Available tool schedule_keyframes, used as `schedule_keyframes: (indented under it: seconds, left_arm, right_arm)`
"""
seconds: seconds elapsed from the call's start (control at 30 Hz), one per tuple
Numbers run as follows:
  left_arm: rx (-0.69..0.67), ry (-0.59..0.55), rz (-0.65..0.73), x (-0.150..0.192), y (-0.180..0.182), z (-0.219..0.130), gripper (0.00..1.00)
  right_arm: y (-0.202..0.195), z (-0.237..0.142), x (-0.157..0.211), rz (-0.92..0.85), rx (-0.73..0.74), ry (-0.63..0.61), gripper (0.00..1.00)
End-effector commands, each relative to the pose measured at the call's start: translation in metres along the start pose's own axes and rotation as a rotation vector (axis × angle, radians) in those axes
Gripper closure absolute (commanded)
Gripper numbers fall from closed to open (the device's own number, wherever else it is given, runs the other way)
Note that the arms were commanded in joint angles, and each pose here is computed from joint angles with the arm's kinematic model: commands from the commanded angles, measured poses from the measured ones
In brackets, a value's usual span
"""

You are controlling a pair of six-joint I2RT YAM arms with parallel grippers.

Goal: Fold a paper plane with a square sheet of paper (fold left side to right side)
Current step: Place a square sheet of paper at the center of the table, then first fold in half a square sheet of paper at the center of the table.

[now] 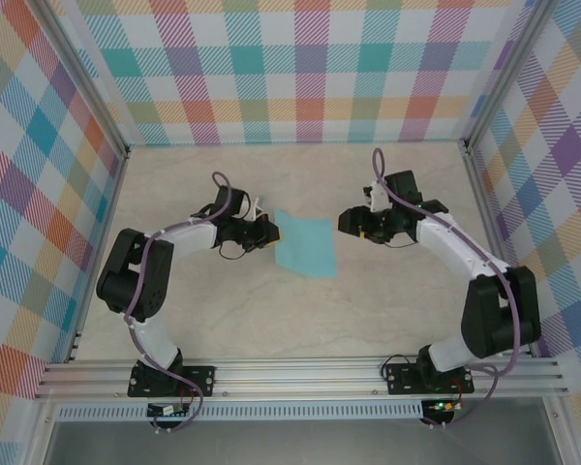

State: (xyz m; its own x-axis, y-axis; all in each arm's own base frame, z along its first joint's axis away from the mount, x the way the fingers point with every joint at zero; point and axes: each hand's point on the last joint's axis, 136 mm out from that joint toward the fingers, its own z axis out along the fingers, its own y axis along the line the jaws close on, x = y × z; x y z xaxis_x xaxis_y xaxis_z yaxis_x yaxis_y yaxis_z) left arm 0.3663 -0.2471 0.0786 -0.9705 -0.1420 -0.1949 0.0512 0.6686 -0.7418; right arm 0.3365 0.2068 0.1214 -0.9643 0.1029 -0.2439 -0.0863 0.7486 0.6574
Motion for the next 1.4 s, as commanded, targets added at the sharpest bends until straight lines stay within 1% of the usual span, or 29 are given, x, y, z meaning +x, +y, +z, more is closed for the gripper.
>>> schedule_keyframes:
  seconds: [0.0,0.07,0.1,0.2,0.3,0.47,0.5,0.57,0.63,0.73,0.83,0.97,1.03,1.13,1.2,1.37]
  left_arm:
    - [-0.059,0.015,0.017,0.001,0.012,-0.003,1.00]
    - [-0.058,0.013,0.024,0.001,0.010,-0.006,1.00]
    - [-0.063,0.015,0.027,0.002,0.011,-0.006,1.00]
    - [-0.076,0.015,0.035,0.001,0.010,-0.010,1.00]
    - [-0.058,0.016,0.037,0.002,0.006,-0.011,1.00]
    - [-0.020,0.016,0.047,0.002,-0.005,-0.012,1.00]
    - [-0.006,0.016,0.049,0.002,-0.009,-0.012,0.97]
    - [0.021,0.016,0.058,0.002,-0.019,-0.011,0.88]
    - [0.059,0.012,0.072,0.002,-0.031,-0.011,0.77]
    - [0.130,0.011,0.087,0.002,-0.054,-0.009,0.63]
    - [0.173,0.012,0.110,0.003,-0.075,-0.007,0.53]
    - [0.212,0.027,0.130,0.008,-0.093,0.001,0.46]
    - [0.213,0.039,0.132,0.010,-0.095,0.008,0.44]
    - [0.189,0.052,0.118,0.012,-0.088,0.019,0.43]
    - [0.184,0.062,0.111,0.013,-0.084,0.026,0.44]
    - [0.194,0.086,0.098,0.016,-0.081,0.040,0.53]
  right_arm:
    - [0.009,0.030,-0.012,0.032,-0.072,0.008,0.68]
    - [0.000,0.050,-0.018,0.061,-0.065,0.033,0.79]
    - [-0.004,0.057,-0.020,0.072,-0.059,0.039,0.82]
    - [-0.020,0.075,-0.021,0.104,-0.005,0.066,0.85]
    - [-0.037,0.085,-0.016,0.118,0.069,0.082,0.85]
    - [-0.057,0.100,0.001,0.143,0.131,0.148,0.86]
    - [-0.060,0.102,0.003,0.143,0.147,0.155,0.86]
    - [-0.068,0.104,0.010,0.144,0.182,0.173,0.86]
    - [-0.071,0.105,0.014,0.145,0.196,0.183,0.86]
    - [-0.077,0.106,0.020,0.145,0.220,0.196,0.86]
    - [-0.080,0.107,0.023,0.144,0.230,0.197,0.86]
    - [-0.084,0.111,0.027,0.147,0.227,0.201,0.86]
    - [-0.085,0.112,0.027,0.152,0.221,0.199,0.86]
    - [-0.083,0.112,0.027,0.155,0.207,0.190,0.86]
    - [-0.077,0.112,0.024,0.150,0.180,0.179,0.86]
    - [-0.052,0.111,0.011,0.152,0.038,0.141,0.84]
